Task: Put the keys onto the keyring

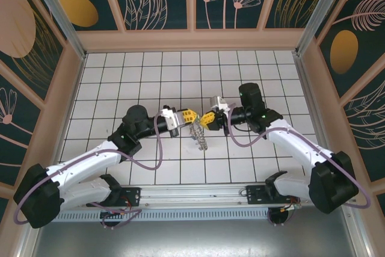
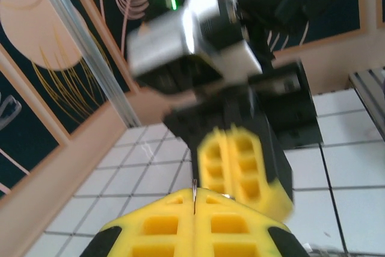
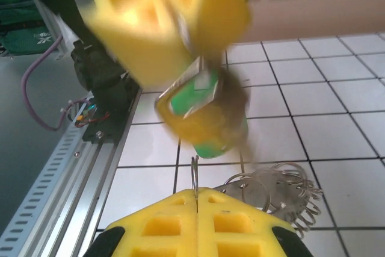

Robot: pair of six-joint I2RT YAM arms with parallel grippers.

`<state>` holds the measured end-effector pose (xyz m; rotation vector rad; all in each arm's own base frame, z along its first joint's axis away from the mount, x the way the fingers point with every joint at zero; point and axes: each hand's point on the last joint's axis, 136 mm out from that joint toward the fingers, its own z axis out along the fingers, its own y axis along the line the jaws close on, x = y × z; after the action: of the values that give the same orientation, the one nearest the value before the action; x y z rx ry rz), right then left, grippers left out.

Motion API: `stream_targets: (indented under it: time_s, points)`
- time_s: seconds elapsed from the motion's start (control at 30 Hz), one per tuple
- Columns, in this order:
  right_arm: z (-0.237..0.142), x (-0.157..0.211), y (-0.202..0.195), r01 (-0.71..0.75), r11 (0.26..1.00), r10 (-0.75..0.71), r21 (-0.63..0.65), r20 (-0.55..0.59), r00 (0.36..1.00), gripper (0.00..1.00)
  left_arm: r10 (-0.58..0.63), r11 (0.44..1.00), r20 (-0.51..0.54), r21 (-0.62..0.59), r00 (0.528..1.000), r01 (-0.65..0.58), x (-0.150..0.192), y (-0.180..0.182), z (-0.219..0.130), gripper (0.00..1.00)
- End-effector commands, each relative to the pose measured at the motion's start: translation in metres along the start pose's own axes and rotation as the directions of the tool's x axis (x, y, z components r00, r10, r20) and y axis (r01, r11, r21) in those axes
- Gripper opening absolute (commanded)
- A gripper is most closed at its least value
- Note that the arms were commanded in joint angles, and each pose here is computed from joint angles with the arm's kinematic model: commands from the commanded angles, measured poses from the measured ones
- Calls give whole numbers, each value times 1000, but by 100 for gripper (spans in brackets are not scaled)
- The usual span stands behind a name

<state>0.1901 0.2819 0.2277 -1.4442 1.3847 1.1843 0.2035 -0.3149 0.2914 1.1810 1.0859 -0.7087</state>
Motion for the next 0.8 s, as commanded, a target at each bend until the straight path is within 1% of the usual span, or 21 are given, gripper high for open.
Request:
stream_targets:
  time_s: [0.0,0.13,0.23,0.37,0.47,0.53,0.6,0.7,0.77]
  points:
    - [2,2,6,23,999,-23,-33,-4,1000,0,83,997,107,-1,991,-83,-40,6,0,0]
    - [0,-1,2,52,999,-52,10,19,998,0,79,997,92,8,993,-80,-36,5,1,0]
    - [-4,-3,2,58,998,-59,28,39,997,0,93,996,45,-8,995,-93,-26,6,-1,0]
    - [-7,-7,9,83,997,-83,3,50,995,0,125,991,-28,-49,992,-126,-13,11,-6,0]
    - [-9,-14,16,120,993,-119,-14,77,990,0,129,991,-68,-31,989,-132,-4,9,-5,0]
    - [-10,-20,18,138,990,-136,-14,91,986,0,123,992,-101,-11,987,-125,3,8,-1,0]
    - [-11,-24,17,149,989,-148,-4,97,984,0,114,993,-112,-1,987,-115,7,8,1,0]
    - [-11,-25,12,142,989,-145,31,99,985,0,78,997,-127,12,989,-77,15,5,4,0]
    - [-11,-22,7,135,989,-140,63,89,986,0,56,998,-147,-3,988,-58,25,7,2,0]
